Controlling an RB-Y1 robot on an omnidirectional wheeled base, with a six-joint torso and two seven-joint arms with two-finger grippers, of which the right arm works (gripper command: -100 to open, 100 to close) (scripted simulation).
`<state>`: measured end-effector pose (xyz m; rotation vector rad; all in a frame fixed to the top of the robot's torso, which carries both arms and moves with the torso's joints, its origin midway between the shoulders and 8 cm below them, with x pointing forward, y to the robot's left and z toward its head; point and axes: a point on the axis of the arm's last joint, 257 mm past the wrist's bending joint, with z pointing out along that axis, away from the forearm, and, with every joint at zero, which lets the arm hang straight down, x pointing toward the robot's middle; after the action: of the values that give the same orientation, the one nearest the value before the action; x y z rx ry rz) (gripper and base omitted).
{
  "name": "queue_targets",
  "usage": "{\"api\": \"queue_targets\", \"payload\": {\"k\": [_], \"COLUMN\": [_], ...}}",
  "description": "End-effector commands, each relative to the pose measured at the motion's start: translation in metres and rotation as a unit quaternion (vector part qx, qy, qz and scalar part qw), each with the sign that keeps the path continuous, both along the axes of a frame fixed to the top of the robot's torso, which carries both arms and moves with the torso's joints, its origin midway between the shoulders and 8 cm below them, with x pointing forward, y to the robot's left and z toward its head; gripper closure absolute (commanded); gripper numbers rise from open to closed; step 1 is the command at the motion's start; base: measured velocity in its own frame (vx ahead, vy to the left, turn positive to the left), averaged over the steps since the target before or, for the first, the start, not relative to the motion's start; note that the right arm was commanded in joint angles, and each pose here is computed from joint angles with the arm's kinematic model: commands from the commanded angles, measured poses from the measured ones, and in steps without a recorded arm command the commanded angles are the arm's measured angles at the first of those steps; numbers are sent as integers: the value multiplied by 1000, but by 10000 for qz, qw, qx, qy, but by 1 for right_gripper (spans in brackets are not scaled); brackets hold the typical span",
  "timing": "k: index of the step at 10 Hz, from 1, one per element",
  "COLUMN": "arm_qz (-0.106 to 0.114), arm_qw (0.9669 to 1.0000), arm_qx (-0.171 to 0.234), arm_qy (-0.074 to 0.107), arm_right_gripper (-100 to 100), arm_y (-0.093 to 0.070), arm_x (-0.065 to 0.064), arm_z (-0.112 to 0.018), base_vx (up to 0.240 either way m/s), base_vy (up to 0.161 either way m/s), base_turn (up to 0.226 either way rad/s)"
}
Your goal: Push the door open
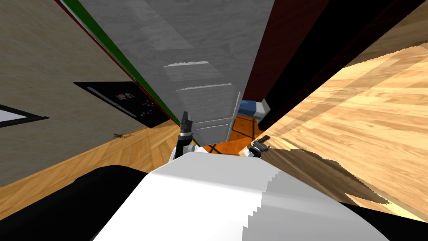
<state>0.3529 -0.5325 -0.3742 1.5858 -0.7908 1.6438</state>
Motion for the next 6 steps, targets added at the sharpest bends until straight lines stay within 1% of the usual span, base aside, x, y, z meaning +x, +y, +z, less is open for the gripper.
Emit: {"api": "queue_targets", "payload": {"k": [1, 2, 3, 4, 5, 6], "arm_qz": [-233, -368, -396, -536, -559, -705], "arm_qw": [9997, 9993, 9992, 9985, 9984, 9975], "arm_qx": [-80, -45, -42, -4, -1, 39], "arm_qy": [-58, -60, -62, -63, -65, -68], "arm_right_gripper": [100, 100, 100, 100, 100, 100], "arm_y": [-20, -26, -28, -34, -35, -41], "arm_x": [-14, -20, -22, -29, -30, -38], "arm_z": [8, 7, 7, 5, 4, 2], "base_vx": [29, 46, 39, 34, 29, 32], "base_vy": [-17, -13, -10, -18, -17, -12], "base_turn": [79, 122, 58, 117, 65, 118]}}
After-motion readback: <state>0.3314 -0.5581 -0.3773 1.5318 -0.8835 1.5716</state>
